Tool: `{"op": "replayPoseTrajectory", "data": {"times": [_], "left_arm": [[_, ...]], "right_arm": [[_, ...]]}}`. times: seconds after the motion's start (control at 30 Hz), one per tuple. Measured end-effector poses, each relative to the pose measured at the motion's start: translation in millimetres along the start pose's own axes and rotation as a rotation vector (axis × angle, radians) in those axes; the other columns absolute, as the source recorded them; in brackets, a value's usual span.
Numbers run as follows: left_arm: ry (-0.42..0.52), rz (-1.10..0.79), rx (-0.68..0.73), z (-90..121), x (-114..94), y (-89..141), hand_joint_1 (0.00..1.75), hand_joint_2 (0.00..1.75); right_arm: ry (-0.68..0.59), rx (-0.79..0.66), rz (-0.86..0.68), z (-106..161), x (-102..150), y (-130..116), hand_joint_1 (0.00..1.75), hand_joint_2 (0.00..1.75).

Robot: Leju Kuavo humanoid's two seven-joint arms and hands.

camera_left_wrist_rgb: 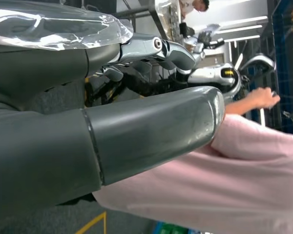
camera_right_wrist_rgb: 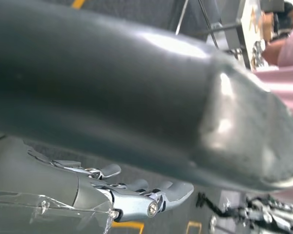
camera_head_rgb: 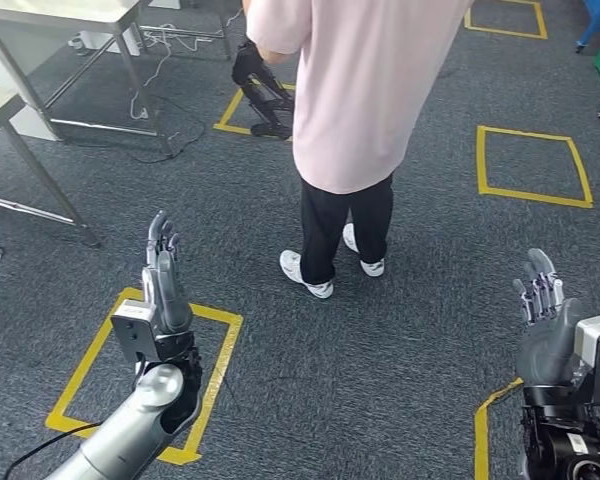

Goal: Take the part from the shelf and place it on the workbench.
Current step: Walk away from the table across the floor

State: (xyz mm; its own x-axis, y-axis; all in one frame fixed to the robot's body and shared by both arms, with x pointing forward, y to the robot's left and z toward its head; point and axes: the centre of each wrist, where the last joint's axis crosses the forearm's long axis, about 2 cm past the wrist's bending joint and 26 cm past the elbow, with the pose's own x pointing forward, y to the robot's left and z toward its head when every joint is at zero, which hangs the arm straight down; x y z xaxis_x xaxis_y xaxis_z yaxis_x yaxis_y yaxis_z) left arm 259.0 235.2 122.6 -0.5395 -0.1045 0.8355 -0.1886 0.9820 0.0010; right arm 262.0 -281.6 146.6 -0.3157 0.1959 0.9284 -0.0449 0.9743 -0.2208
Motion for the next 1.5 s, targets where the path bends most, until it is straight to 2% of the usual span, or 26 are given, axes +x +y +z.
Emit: {"op": "replayPoseTrajectory", "data": {"times": [0.97, 1.17, 1.5], "left_arm": [[0.004, -0.039, 0.015, 14, 6, 12, 0.0, 0.0], [-0.002, -0.043, 0.026, 13, 10, 13, 0.0, 0.0], [0.0, -0.028, 0.048, 10, 13, 14, 0.0, 0.0]], "right_arm": [[-0.019, 0.019, -0.028, 3, 4, 8, 0.0, 0.0], [-0.03, 0.02, -0.04, -8, 10, 7, 0.0, 0.0], [-0.027, -0.007, -0.055, -12, 13, 6, 0.0, 0.0]]}}
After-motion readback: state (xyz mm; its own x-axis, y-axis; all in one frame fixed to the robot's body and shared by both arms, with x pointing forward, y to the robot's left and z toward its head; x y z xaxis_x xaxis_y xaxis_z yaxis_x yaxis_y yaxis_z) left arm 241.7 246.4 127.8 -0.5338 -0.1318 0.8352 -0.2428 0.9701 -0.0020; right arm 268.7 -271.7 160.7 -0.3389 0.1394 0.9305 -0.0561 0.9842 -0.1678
